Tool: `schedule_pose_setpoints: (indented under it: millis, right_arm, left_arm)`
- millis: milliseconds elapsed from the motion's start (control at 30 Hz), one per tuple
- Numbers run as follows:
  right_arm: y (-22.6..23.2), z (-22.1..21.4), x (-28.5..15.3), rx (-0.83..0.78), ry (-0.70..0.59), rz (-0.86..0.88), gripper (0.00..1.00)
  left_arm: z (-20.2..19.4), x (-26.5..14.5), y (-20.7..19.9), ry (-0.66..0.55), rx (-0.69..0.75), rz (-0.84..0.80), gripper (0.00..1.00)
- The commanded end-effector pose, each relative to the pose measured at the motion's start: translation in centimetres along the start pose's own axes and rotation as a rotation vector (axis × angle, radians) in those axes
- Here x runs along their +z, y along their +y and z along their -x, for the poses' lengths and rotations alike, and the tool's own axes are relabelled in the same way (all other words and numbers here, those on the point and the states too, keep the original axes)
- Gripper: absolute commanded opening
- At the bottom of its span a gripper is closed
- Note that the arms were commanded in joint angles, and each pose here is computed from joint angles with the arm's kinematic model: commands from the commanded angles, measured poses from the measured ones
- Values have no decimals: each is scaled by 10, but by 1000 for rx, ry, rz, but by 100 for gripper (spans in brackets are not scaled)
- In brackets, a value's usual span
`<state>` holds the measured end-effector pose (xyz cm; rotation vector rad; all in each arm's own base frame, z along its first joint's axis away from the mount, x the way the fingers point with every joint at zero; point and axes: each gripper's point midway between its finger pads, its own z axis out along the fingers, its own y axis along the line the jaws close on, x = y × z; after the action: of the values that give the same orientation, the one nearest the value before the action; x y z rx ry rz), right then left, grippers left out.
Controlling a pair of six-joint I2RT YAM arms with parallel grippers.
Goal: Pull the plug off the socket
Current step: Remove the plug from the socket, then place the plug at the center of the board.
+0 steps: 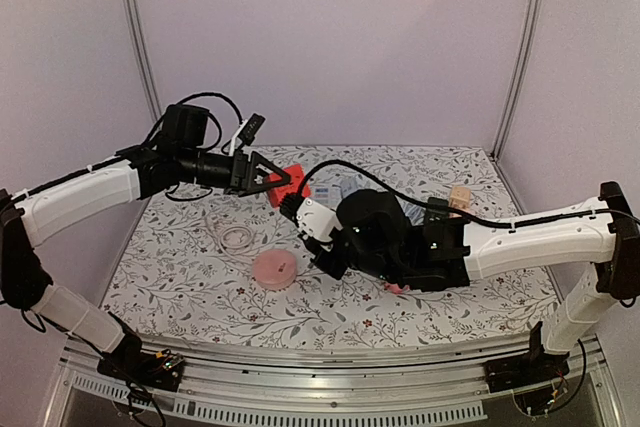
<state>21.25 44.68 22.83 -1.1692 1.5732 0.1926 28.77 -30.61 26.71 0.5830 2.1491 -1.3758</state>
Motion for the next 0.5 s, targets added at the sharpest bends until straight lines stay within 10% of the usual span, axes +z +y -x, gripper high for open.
schedule_pose_setpoints:
  millis: [0,467]
  right_arm:
    - [-22,-17,-1,166,34,-116,3]
    - [17,-97,18,374,197,-79,12]
  left_arm:
    - [21,-24,10,-109,59,111,0]
    - [27,-31,26,-138,24,148,0]
